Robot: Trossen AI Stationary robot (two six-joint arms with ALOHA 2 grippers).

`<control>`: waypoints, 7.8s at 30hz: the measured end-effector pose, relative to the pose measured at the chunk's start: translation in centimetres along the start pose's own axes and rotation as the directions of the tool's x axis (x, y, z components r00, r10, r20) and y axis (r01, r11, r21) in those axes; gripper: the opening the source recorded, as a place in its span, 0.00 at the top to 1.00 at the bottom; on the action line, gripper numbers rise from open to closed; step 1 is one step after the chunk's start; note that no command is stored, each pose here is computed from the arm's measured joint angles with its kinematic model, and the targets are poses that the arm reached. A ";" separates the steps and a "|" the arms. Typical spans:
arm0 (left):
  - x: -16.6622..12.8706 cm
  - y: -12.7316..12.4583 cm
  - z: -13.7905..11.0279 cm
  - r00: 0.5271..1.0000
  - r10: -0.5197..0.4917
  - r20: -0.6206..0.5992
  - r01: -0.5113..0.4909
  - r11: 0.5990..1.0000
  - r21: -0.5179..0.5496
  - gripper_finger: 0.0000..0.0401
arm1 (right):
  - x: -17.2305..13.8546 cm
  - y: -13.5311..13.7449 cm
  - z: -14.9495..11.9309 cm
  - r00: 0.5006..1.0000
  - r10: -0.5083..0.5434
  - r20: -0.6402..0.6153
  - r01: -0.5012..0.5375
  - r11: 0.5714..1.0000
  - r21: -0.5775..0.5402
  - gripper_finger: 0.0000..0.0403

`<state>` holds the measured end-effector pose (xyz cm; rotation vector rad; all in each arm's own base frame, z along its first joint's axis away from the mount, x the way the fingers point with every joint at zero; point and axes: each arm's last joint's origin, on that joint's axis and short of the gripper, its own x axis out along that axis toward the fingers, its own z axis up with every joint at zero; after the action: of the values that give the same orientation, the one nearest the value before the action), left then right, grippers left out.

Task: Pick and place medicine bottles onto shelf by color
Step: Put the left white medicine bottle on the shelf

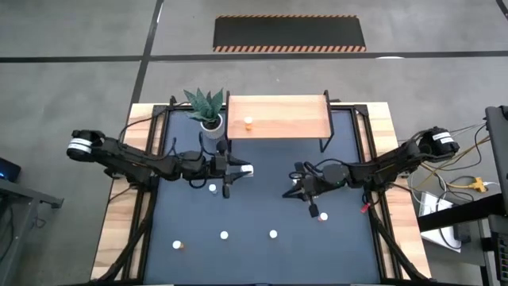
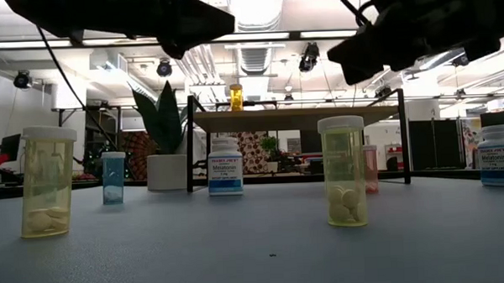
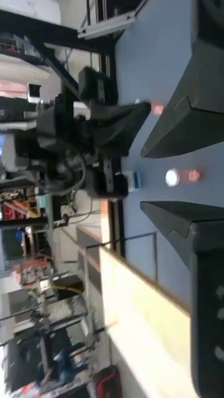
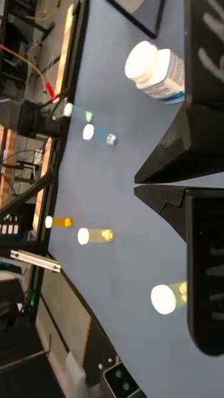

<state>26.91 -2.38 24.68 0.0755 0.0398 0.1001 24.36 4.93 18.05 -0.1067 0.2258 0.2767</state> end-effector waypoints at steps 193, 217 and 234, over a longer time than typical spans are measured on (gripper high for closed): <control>9.7 13.8 7.6 0.933 0.192 -0.303 -0.096 0.948 0.303 0.31 | -3.3 -0.4 2.6 0.991 -0.076 -0.109 0.091 0.985 0.148 0.44; -1.3 0.4 4.8 1.000 0.022 0.013 -0.025 0.944 0.328 0.47 | -0.8 -7.4 12.9 0.847 -0.363 -0.389 0.353 0.930 -0.100 0.97; -4.2 1.0 3.4 0.996 0.035 0.080 -0.058 0.951 0.304 0.47 | 0.1 -18.7 16.8 0.632 -0.462 -0.623 0.426 0.878 -0.219 0.98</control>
<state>22.77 -2.02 28.33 0.3913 -0.0204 0.1377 33.22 -10.67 35.71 -0.3103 0.8974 -0.2772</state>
